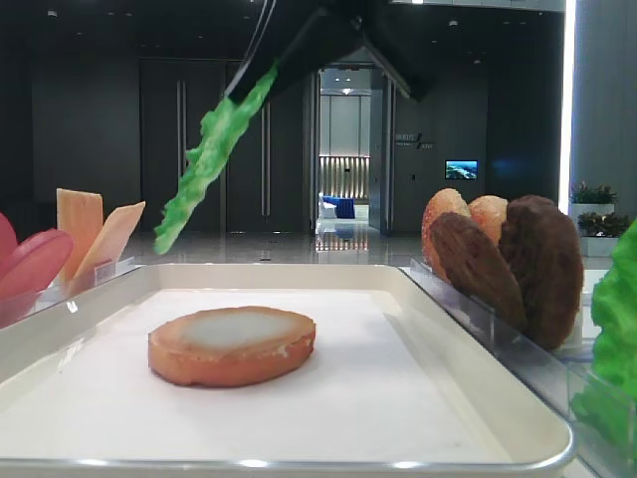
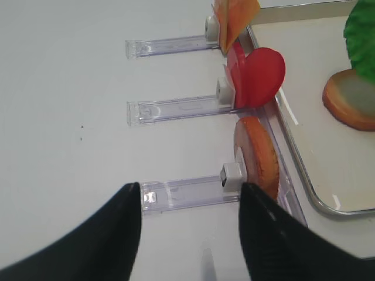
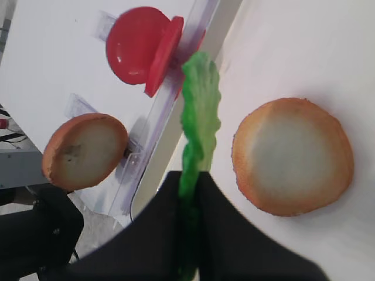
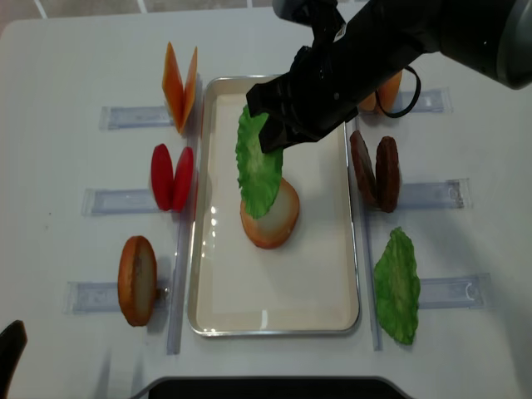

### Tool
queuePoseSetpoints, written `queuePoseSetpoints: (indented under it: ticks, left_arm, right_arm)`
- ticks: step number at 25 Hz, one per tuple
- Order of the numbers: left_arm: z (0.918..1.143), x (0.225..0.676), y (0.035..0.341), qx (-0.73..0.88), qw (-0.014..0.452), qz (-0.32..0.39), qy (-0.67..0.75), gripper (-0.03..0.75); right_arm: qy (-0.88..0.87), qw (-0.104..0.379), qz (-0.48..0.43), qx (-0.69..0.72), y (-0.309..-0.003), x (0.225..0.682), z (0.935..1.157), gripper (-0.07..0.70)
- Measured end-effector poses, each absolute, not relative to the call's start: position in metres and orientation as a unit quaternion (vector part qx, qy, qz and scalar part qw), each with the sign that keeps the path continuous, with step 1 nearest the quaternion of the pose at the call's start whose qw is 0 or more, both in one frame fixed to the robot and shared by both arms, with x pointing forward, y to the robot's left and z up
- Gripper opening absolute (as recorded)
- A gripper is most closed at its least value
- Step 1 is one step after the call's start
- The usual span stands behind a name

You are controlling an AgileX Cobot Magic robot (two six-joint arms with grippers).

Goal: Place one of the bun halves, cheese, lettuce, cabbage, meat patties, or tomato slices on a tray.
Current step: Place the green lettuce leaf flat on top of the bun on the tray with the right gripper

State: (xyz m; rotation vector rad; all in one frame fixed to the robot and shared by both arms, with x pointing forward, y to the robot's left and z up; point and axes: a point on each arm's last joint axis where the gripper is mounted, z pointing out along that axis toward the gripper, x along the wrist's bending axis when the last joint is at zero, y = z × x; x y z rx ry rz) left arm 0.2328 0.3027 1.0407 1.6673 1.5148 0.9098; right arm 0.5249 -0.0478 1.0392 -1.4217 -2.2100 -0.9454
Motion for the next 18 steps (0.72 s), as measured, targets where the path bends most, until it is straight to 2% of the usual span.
queuePoseSetpoints:
  ticks: [8,18]
  left_arm:
    - [1.041,0.233,0.303,0.643,0.349,0.351,0.584,0.408]
    - [1.041,0.233,0.303,0.643,0.349,0.351,0.584,0.408]
  right_arm:
    - [-0.782,0.192,-0.314,-0.503,-0.033,0.531,1.006,0.021]
    - [-0.787,0.191,-0.310,-0.498,-0.025,0.531,0.994,0.021]
